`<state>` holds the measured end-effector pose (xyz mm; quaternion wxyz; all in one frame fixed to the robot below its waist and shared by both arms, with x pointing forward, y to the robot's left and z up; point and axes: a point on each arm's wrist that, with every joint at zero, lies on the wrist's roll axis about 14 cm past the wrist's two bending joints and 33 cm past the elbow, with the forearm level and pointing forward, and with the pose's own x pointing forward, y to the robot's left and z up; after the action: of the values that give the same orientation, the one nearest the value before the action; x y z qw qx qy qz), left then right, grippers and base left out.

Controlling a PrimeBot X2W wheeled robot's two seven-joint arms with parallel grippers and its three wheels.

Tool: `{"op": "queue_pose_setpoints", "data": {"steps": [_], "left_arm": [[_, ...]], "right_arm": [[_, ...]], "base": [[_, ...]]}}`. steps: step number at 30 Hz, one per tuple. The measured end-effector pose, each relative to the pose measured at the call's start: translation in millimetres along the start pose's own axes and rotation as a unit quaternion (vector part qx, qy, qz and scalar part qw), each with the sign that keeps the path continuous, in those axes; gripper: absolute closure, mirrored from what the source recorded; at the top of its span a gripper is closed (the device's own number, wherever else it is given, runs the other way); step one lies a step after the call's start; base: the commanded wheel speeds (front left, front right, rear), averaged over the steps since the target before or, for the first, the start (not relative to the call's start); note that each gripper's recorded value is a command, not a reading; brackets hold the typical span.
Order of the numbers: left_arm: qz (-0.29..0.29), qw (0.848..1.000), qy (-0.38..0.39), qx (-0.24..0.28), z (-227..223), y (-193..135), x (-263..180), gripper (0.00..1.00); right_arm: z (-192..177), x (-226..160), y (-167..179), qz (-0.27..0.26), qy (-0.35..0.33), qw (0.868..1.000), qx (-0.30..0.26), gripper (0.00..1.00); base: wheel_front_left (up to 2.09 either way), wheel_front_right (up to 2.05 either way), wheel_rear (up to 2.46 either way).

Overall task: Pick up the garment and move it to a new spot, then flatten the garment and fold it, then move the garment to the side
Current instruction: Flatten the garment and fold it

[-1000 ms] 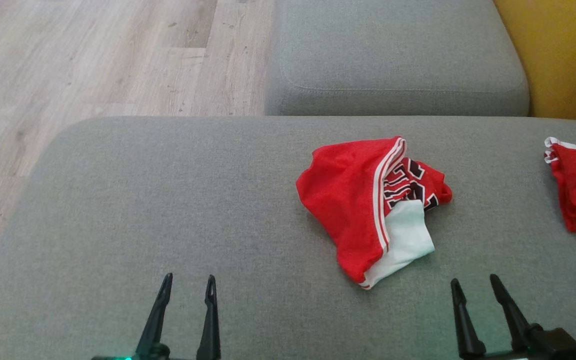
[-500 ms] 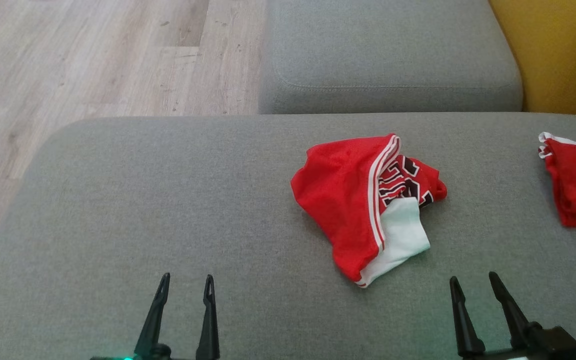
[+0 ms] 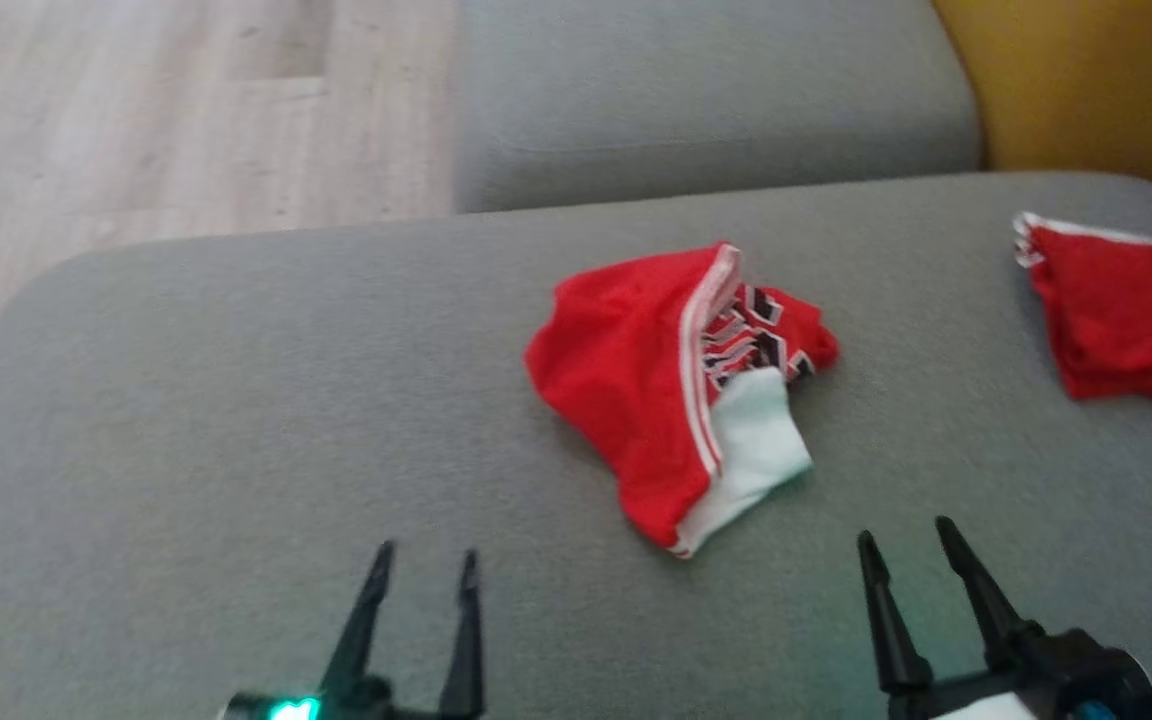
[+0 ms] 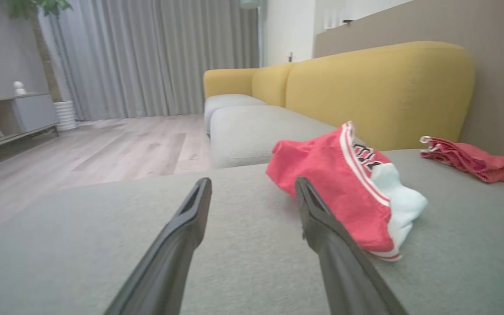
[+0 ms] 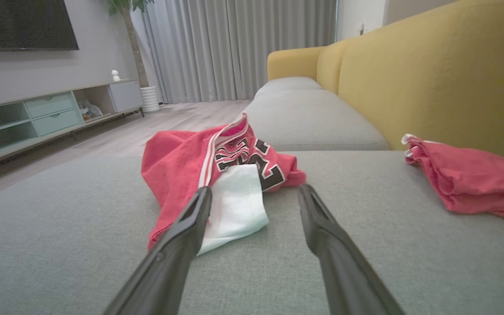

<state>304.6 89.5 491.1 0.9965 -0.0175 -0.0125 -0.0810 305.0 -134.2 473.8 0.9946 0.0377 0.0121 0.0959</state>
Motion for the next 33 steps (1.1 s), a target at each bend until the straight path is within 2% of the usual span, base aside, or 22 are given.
{"op": "queue_pose_setpoints", "data": {"steps": [6, 14, 20, 28, 29, 30, 31, 33], "left_arm": [[-0.135, 0.991, 0.012, 0.021, -10.3, -70.9, 32.4, 0.00], [-0.264, 0.960, 0.069, 0.065, -56.4, -135.7, 51.6, 0.00], [-0.305, 0.944, 0.095, 0.085, -82.0, -157.8, 71.0, 0.00], [-0.300, 0.941, 0.122, 0.102, -105.3, -159.6, 93.9, 0.00], [-0.299, 0.940, 0.126, 0.107, -109.0, -158.6, 96.1, 0.12], [-0.297, 0.939, 0.130, 0.112, -112.0, -157.3, 98.0, 0.67], [-0.295, 0.939, 0.134, 0.117, -114.4, -156.2, 99.6, 1.00], [-0.294, 0.939, 0.130, 0.121, -112.9, -156.5, 104.1, 1.00]], "right_arm": [[-6.1, -12.9, -13.5, -0.035, 0.009, 0.999, 0.006, 0.00], [-0.3, -15.5, -37.0, -0.083, 0.002, 0.996, 0.013, 0.00], [-8.7, -18.0, -53.7, -0.115, 0.021, 0.993, 0.018, 0.00], [-14.6, -17.5, -66.2, -0.136, 0.035, 0.990, 0.018, 0.00], [-14.6, -17.1, -67.3, -0.138, 0.035, 0.990, 0.017, 0.00], [-14.3, -16.7, -68.1, -0.138, 0.035, 0.990, 0.017, 0.00], [-14.1, -16.5, -68.8, -0.139, 0.035, 0.989, 0.016, 0.00], [-14.1, -17.2, -69.2, -0.140, 0.035, 0.989, 0.016, 0.00]], "base": [[0.00, 0.00, 0.00], [0.00, 0.00, 0.00], [0.00, 0.00, 0.00], [0.00, 0.00, 0.00], [0.00, 0.00, 0.00], [0.00, 0.00, 0.00], [0.00, 0.00, 0.00], [0.00, 0.00, 0.00]]}}
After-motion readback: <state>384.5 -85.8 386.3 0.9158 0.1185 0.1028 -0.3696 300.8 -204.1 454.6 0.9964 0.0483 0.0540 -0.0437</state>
